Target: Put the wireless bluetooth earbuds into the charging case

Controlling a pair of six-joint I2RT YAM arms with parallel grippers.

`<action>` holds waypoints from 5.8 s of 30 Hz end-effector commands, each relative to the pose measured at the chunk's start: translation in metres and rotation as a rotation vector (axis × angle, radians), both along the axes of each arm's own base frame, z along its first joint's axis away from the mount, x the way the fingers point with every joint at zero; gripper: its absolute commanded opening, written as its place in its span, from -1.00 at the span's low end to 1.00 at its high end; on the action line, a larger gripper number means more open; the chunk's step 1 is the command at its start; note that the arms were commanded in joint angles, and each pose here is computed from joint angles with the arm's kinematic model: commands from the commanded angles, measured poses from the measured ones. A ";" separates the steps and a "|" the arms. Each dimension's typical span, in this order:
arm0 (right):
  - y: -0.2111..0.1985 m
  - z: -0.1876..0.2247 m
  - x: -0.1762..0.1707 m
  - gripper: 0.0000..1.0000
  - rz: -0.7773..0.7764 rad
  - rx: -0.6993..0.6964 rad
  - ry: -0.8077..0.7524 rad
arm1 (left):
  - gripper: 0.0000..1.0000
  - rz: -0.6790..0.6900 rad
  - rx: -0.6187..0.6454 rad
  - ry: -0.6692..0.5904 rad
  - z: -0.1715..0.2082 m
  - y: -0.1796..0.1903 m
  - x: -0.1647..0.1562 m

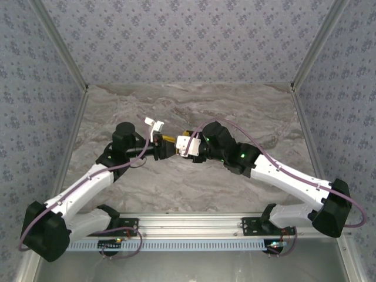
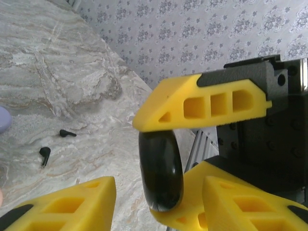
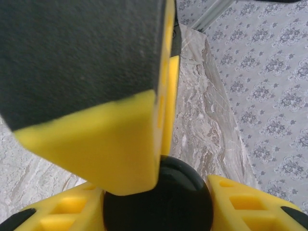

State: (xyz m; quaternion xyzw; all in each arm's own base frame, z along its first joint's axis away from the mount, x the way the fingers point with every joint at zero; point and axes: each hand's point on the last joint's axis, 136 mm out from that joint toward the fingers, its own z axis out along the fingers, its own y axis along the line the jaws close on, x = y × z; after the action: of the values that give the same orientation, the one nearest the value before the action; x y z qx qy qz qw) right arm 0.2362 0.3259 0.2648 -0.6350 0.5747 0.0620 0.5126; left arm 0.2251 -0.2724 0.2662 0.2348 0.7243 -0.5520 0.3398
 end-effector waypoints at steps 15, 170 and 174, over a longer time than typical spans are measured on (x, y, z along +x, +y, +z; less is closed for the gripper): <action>0.009 0.016 -0.006 -0.15 0.053 0.041 -0.050 | -0.28 -0.024 -0.015 -0.051 0.013 -0.010 0.002; -0.032 0.039 0.013 0.18 0.022 0.091 0.406 | -0.87 -0.050 0.196 -0.675 0.000 -0.023 -0.024; -0.039 0.050 0.010 0.18 0.004 0.142 0.413 | -0.87 -0.034 0.201 -0.670 -0.001 -0.021 -0.023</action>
State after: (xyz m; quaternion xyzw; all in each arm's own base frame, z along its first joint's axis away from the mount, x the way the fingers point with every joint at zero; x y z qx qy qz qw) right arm 0.2498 0.2939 0.2915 -0.5936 0.6585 0.2227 0.4056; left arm 0.2025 -0.2911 0.2475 0.4506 0.6350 -0.3679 0.5084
